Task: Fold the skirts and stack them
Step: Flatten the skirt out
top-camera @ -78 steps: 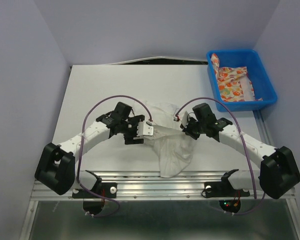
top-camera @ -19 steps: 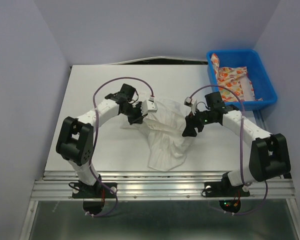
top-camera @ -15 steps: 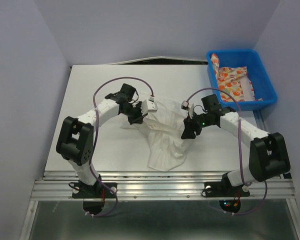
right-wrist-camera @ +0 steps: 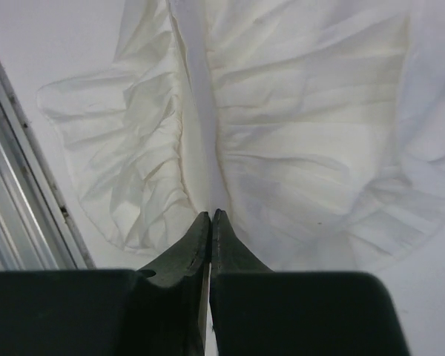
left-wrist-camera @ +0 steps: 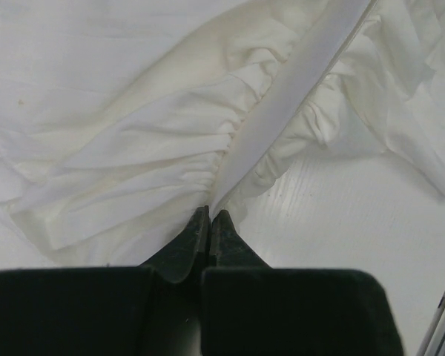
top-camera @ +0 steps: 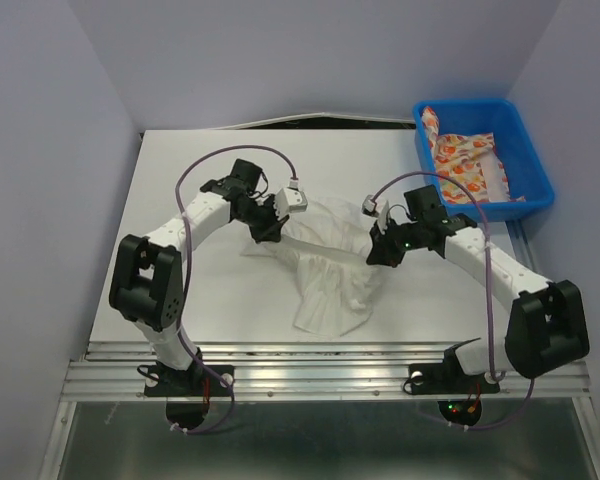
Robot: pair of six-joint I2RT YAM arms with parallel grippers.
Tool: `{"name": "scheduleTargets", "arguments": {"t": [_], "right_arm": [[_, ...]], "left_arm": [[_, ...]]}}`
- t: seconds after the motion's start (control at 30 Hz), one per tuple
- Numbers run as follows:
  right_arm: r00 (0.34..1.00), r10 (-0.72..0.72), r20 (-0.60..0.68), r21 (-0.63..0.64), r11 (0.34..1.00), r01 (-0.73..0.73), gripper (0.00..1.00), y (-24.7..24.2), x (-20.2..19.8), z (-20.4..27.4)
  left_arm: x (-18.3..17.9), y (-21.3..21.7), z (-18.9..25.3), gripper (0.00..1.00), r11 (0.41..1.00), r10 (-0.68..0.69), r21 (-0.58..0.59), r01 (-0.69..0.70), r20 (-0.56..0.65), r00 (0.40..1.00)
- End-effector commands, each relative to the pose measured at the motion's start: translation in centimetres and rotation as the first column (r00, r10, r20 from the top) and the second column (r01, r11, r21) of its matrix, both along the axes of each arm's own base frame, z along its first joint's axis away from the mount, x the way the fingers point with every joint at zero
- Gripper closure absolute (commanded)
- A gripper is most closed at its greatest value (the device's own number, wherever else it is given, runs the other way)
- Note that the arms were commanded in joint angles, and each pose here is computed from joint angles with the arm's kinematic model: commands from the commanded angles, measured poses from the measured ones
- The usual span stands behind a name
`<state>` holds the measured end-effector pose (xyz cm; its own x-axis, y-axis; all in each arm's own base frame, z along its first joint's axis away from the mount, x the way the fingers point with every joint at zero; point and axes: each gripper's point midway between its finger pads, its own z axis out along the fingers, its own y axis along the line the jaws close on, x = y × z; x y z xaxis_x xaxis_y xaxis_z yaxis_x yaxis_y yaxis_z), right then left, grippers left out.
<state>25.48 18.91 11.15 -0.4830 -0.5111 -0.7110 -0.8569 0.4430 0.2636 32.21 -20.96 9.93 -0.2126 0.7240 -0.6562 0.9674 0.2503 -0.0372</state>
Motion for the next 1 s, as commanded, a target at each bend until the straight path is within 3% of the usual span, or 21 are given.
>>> {"name": "scheduleTargets", "arguments": {"t": [0.0,0.07,0.1,0.2,0.27,0.37,0.43,0.73,0.97], "right_arm": [[0.921,-0.082,0.382,-0.032,0.994,0.102,0.99,-1.5,5.7,9.3],[0.833,-0.152,0.532,-0.025,0.981,0.195,0.99,-3.3,8.7,15.0],[0.798,-0.175,0.577,-0.015,0.974,0.225,0.99,-3.9,9.7,17.1],[0.657,-0.256,0.709,0.059,0.950,0.307,0.99,-5.7,12.3,25.0],[0.575,-0.283,0.768,0.111,0.942,0.316,0.99,-5.9,12.7,29.4],[0.514,-0.321,0.795,0.161,0.930,0.331,0.99,-6.3,12.5,32.8],[0.506,-0.323,0.800,0.169,0.930,0.326,0.99,-6.4,11.9,33.5],[0.603,-0.294,0.741,0.181,0.953,0.242,0.99,-5.7,5.9,31.8],[0.707,-0.229,0.669,0.162,0.973,0.162,0.99,-5.5,-0.5,29.3]], "left_arm": [[2.7,0.9,10.4,1.00,0.984,0.131,-0.138,-0.109,0.158,0.979],[5.2,2.6,17.2,1.00,0.943,0.281,-0.255,-0.213,0.269,0.921],[6.4,3.2,18.6,1.00,0.923,0.340,-0.287,-0.257,0.292,0.894],[6.7,5.7,27.1,1.00,0.840,0.505,-0.455,-0.296,0.453,0.735],[6.1,6.0,29.3,1.00,0.829,0.520,-0.496,-0.260,0.509,0.686],[4.5,6.5,31.1,1.00,0.838,0.508,-0.496,-0.229,0.554,0.660],[3.7,6.9,31.5,1.00,0.842,0.506,-0.487,-0.232,0.567,0.650],[-3.7,7.7,31.1,1.00,0.831,0.502,-0.525,-0.185,0.562,0.657],[-10.0,7.6,25.2,1.00,0.874,0.397,-0.466,-0.137,0.522,0.755]]}}
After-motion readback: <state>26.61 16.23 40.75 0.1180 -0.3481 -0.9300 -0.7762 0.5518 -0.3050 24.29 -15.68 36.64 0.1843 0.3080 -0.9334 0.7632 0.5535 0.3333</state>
